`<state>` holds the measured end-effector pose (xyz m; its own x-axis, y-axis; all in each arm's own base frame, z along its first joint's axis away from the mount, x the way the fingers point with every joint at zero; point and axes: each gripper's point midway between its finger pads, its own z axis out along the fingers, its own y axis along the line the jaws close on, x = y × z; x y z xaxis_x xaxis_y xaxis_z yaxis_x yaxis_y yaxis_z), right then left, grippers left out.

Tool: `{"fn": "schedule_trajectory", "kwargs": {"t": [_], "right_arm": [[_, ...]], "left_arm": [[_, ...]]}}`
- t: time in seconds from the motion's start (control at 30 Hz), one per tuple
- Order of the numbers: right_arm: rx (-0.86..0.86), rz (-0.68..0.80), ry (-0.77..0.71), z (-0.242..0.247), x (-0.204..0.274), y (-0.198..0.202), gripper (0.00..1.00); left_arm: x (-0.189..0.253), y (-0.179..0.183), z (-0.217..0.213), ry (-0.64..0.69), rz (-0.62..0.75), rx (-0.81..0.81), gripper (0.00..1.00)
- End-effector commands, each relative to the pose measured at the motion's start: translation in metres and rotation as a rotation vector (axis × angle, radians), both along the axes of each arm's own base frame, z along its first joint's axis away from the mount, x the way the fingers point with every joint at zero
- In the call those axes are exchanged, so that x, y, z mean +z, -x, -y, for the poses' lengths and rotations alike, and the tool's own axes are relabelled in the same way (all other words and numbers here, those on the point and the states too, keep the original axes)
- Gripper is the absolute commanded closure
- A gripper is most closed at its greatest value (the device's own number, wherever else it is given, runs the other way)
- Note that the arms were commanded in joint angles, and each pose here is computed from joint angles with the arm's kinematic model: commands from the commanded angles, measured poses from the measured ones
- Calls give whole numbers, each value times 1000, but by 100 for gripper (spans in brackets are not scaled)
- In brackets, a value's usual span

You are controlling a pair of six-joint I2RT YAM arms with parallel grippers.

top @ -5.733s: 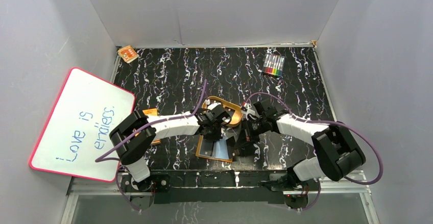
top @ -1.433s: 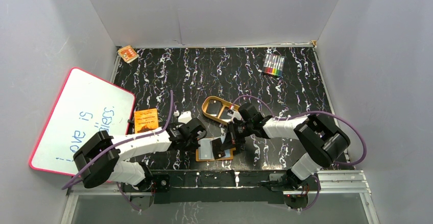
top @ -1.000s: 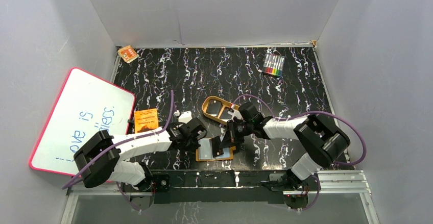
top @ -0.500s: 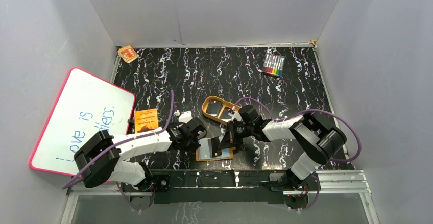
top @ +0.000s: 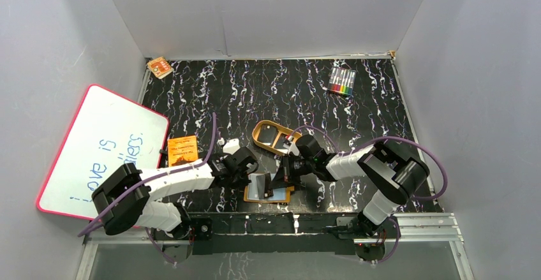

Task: Put the credit cards into the card holder
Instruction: Insert the credit card into the card holder.

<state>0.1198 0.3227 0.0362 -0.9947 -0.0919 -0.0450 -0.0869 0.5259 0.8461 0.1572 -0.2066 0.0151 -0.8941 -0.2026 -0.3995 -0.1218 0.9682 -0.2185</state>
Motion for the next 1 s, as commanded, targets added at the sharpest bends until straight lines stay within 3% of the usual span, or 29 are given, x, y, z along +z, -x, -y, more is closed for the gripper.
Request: {"fn": "schedule_trajectory", "kwargs": {"t": [0.0,0.37,0.8,0.97], "right_arm": [[-53,17,18,-5,-3,-7,100],[-196,8,38,1,-5,-14,100],[-163,21,16,-10,0,-8,100],[-136,44,18,-11,7,-8,71]], "left_arm": [[-29,23,-19,-59,-98,10,93],[-33,27,-20,-37,-111,34,98],[-35,30,-19,-17,-120,40,100],[-33,29,-20,-14,-112,46,100]]}}
